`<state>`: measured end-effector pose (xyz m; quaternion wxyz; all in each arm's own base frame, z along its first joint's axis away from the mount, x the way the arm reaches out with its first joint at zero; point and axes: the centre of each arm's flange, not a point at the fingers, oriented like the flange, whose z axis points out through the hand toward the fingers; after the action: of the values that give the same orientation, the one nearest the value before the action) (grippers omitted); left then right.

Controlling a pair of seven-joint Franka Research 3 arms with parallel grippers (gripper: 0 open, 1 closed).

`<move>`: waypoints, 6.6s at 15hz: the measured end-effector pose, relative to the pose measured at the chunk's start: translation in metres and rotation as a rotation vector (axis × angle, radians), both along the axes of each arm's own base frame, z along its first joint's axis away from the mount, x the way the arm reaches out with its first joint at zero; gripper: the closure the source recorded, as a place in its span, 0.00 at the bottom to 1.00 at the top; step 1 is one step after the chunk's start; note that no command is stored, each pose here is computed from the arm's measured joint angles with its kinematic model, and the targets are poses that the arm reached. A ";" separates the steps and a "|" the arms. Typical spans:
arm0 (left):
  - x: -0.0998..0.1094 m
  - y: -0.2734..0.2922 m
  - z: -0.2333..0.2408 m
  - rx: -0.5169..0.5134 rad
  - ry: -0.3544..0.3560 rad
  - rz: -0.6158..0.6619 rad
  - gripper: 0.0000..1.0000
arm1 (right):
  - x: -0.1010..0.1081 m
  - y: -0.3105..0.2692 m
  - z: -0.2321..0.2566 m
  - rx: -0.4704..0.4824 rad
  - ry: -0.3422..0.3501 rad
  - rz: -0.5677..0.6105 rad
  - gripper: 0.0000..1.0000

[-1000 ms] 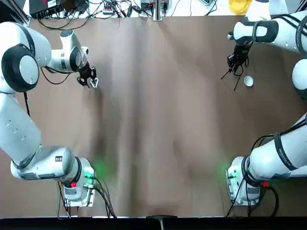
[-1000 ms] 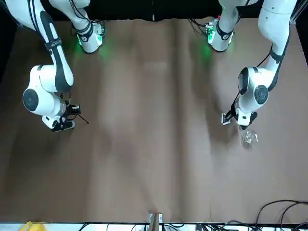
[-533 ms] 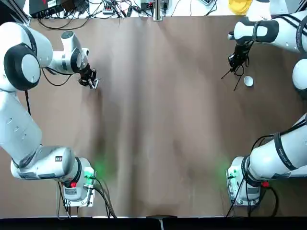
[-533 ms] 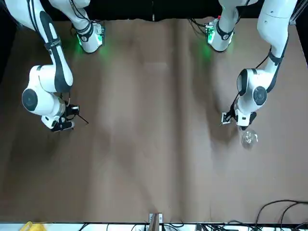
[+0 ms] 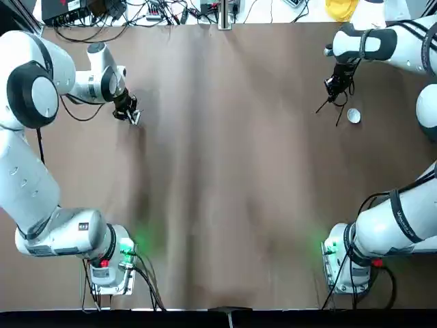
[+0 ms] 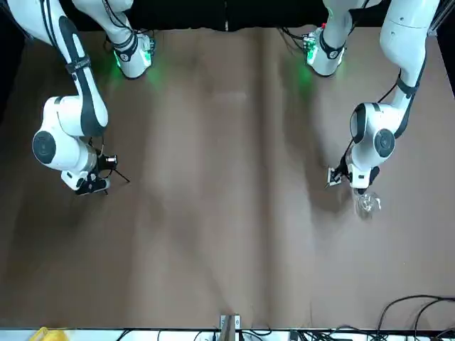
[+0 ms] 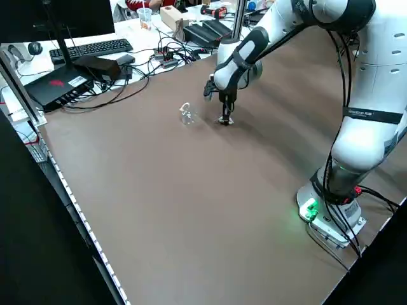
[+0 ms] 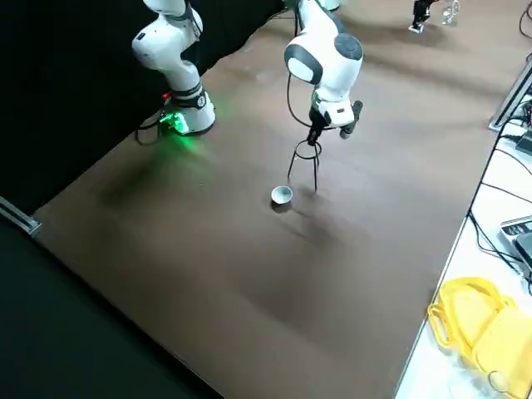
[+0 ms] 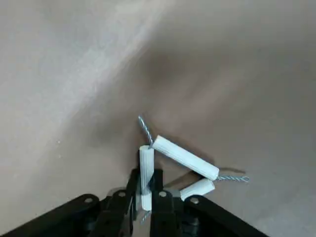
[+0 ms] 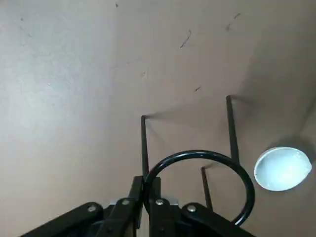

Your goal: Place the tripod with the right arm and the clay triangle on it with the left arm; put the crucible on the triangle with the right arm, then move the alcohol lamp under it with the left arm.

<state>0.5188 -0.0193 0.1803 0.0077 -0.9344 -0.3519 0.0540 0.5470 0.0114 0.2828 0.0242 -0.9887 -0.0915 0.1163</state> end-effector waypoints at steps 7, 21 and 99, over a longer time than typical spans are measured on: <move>0.035 -0.008 0.049 -0.003 -0.026 -0.014 0.87 | 0.013 0.020 0.017 0.000 -0.043 0.021 0.91; 0.070 -0.117 0.200 -0.041 0.044 -0.218 0.87 | 0.058 0.254 0.063 -0.060 -0.067 -0.262 0.91; 0.083 -0.160 0.283 -0.076 -0.031 -0.340 0.87 | 0.010 0.512 0.080 0.140 -0.148 -0.308 0.29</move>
<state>0.6022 -0.1788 0.4633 -0.0243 -0.9808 -0.1868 0.0507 0.5571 0.5229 0.3626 0.1038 -0.9928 0.0518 0.0314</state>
